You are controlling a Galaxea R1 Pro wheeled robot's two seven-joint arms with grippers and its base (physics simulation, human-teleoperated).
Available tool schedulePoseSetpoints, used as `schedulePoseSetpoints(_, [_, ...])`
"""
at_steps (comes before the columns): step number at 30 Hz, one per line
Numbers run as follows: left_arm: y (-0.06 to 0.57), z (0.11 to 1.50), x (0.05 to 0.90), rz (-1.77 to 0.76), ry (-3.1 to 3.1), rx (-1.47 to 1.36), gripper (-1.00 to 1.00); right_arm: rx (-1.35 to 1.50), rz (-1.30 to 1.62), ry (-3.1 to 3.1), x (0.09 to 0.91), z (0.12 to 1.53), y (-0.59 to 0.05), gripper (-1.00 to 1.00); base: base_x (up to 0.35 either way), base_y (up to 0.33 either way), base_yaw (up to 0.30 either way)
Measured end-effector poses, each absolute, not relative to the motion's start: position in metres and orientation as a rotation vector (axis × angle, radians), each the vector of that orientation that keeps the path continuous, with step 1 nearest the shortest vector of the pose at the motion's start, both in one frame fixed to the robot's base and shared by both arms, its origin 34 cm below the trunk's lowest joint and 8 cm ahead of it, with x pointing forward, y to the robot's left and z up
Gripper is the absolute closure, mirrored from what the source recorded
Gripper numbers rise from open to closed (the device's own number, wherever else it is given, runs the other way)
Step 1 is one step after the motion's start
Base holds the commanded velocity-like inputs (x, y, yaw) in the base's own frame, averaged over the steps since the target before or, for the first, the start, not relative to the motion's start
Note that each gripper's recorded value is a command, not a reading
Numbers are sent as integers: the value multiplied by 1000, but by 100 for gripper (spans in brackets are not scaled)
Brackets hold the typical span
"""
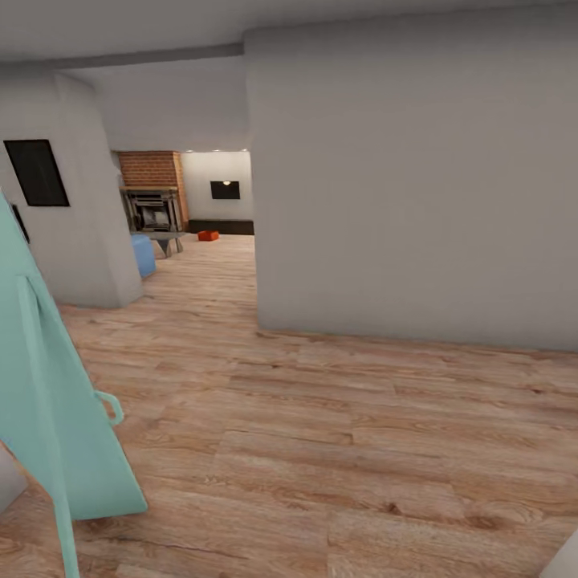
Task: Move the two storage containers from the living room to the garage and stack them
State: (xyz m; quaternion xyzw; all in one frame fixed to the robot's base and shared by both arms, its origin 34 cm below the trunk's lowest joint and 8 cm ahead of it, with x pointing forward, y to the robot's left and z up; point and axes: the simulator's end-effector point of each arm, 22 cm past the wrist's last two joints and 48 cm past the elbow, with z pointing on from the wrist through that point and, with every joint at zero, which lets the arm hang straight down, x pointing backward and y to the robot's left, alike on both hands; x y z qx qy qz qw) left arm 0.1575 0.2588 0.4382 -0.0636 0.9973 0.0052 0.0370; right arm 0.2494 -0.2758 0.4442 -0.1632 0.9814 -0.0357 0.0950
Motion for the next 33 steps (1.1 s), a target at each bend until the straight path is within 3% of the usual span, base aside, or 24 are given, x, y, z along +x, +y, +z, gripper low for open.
schedulePoseSetpoints(33, [259,438,158,16,3061,-195,-100,-487,-105,2909,249,444,-275,-100,315,-62,0])
